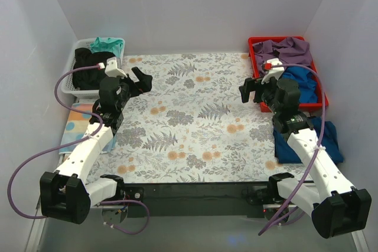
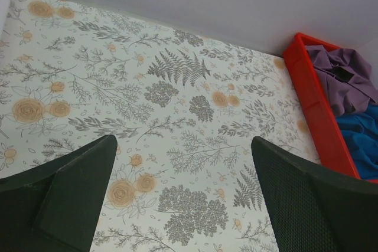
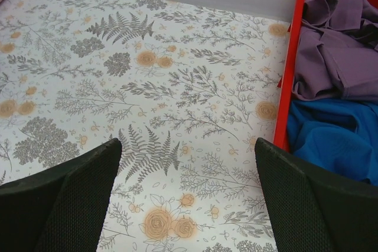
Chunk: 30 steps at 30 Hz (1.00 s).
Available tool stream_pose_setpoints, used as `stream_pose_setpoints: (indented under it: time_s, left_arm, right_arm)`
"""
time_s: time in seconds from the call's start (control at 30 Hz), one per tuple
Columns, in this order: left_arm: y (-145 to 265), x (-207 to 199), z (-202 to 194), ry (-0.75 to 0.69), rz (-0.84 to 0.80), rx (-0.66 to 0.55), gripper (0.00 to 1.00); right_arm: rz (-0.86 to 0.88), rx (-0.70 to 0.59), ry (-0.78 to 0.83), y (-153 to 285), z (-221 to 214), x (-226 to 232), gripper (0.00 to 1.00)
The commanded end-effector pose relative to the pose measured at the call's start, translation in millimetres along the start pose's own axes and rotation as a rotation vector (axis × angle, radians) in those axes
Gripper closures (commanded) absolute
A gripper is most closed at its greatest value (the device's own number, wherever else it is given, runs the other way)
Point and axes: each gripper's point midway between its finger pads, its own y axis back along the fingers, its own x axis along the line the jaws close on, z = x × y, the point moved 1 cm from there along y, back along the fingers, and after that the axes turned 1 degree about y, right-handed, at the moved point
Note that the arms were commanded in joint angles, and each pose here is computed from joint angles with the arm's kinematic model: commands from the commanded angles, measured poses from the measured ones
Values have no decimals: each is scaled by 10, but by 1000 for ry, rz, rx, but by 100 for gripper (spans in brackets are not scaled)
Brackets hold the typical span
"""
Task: Fold and stack the t-shirts
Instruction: Grab crumpled tshirt from bin with the left arm
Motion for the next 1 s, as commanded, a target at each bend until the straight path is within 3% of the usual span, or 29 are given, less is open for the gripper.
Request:
stream_pose_setpoints:
  time_s: [0.0,0.33,0.4,0.57,0.77,0.83,0.97]
  left_arm:
    - [103,-104,54,-23,-40,-36,3]
    - [-17,97,109,-46,81,-65,3]
    - [-105,258,137,-41,178,-81,3]
    - [-425,593,496,-35,362,-91,3]
    - [-710,1021,787,33,431,-104,2]
    - [-877,1220,664,32,473,-65,12]
    - [-1134,1584,580,64,522,-14,18]
  right_arm:
    - [9,-34,13,50,76,28,2]
    - [64,59,-2,-11,-204,112,2]
    - [69,81,-17,-49,-259,120,2]
    - [110,58,-56,-95,-267,206,2]
    - [101,43,-43,-122,-372,193,2]
    - [98,54,-38,-139,-408,184,2]
    - [73,73,-46,-208,-496,142,1]
